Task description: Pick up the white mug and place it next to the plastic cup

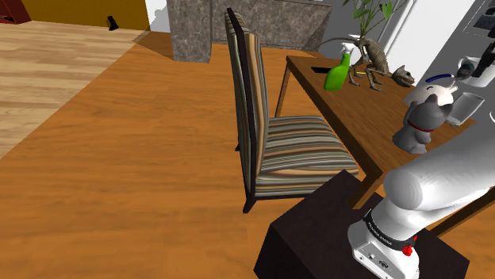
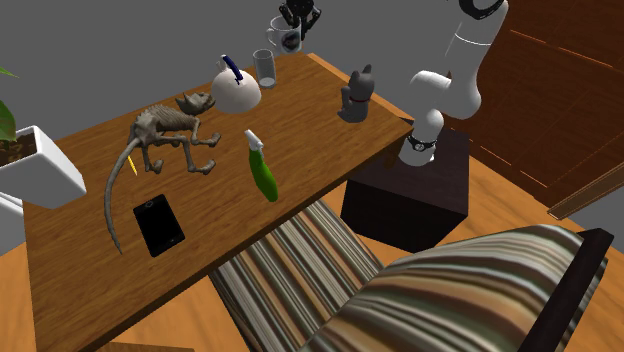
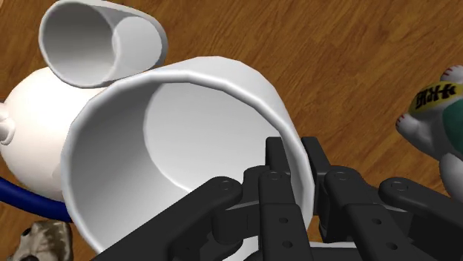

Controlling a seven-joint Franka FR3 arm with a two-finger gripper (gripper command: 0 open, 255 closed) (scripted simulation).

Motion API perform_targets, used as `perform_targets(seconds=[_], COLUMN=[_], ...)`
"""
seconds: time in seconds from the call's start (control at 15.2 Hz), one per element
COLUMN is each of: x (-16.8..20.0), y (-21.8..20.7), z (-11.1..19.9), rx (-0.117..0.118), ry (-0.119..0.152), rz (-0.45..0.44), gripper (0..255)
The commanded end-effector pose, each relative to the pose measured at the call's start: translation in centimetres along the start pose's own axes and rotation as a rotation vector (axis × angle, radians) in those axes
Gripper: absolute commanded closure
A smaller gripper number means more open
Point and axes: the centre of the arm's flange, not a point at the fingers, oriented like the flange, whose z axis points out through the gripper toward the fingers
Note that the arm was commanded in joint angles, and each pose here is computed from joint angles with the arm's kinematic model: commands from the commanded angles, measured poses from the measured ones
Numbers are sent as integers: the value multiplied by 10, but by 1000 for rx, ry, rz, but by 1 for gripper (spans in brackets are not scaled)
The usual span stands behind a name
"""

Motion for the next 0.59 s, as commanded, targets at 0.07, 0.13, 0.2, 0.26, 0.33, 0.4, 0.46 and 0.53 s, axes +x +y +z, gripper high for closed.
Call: perform_targets(seconds=[0.07, 0.13, 0.2, 0.26, 0.33, 0.4, 0.46, 0.53], x=[-43, -42, -42, -41, -41, -40, -40, -39], y=[15, 15, 15, 14, 14, 14, 13, 13], z=[4, 9, 15, 20, 25, 30, 36, 41], rx=[-1, -1, -1, -1, -1, -1, -1, -1], ry=[0, 0, 0, 0, 0, 0, 0, 0], rz=[-2, -2, -2, -2, -2, -2, -2, -2], gripper=[255, 255, 255, 255, 255, 255, 255, 255])
